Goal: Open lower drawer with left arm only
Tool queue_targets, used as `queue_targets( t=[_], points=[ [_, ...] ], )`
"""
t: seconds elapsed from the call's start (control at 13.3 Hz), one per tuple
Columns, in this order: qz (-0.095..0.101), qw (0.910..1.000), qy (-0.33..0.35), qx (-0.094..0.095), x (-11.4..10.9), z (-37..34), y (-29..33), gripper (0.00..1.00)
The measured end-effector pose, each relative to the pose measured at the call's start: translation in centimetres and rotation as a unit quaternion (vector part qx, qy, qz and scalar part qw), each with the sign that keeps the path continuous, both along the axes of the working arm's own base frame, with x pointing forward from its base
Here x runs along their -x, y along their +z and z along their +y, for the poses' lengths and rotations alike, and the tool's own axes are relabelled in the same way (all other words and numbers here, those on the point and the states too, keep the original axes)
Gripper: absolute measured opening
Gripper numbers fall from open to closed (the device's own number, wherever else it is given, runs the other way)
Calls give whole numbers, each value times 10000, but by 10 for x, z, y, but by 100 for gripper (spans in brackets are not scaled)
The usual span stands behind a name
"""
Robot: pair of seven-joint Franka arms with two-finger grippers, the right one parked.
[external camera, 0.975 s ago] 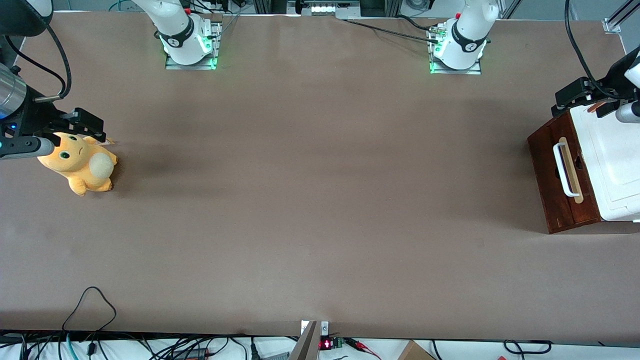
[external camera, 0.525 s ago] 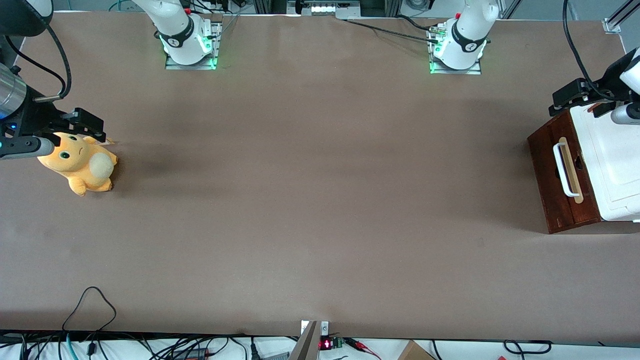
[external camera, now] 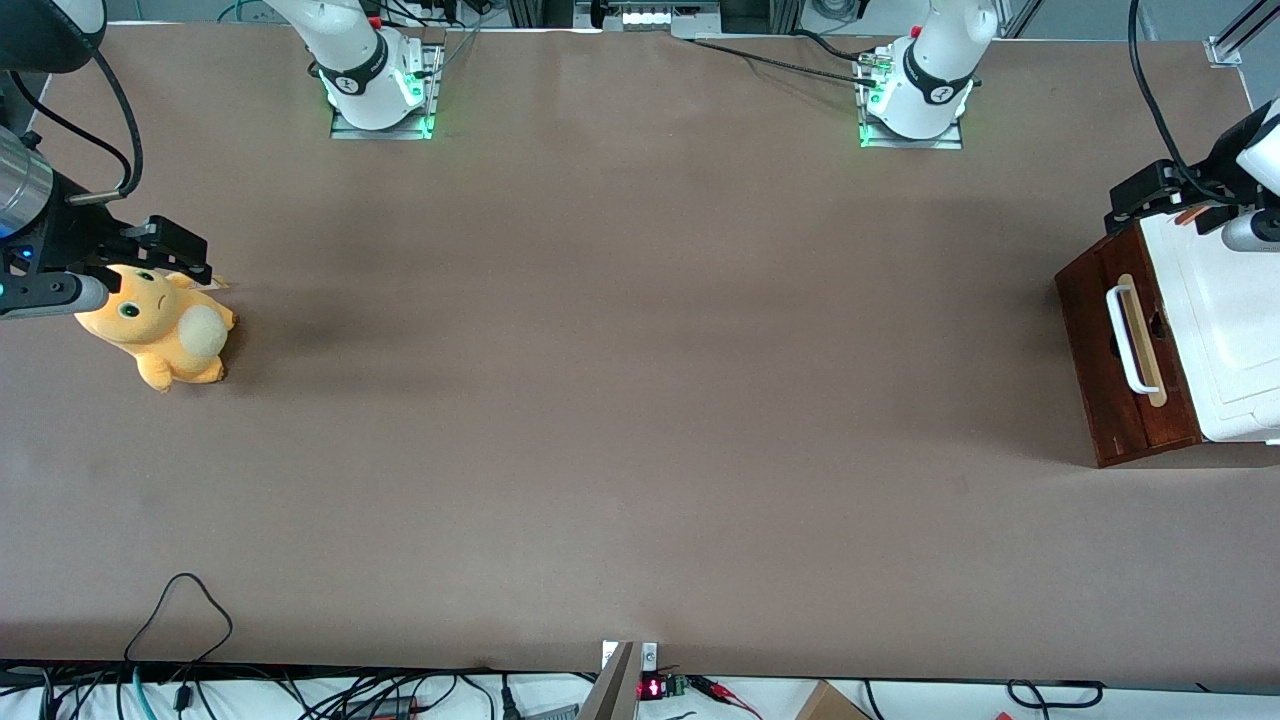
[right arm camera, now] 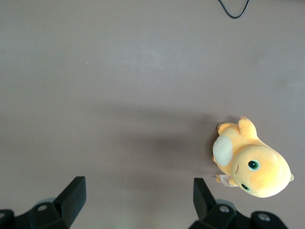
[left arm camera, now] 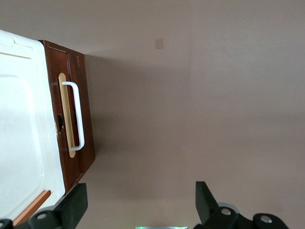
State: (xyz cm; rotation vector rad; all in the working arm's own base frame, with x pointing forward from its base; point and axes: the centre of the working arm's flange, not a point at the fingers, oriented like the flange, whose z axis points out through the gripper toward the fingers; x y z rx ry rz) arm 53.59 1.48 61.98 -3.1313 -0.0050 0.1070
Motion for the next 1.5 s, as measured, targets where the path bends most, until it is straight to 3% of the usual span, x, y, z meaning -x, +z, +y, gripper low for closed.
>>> queue_targets(
  t=[0.3, 1.5],
  points=[
    [-18, 9999, -17, -140, -1, 1, 0, 100],
    [-19, 9999, -36, -148, -1, 0, -1, 100]
  ],
)
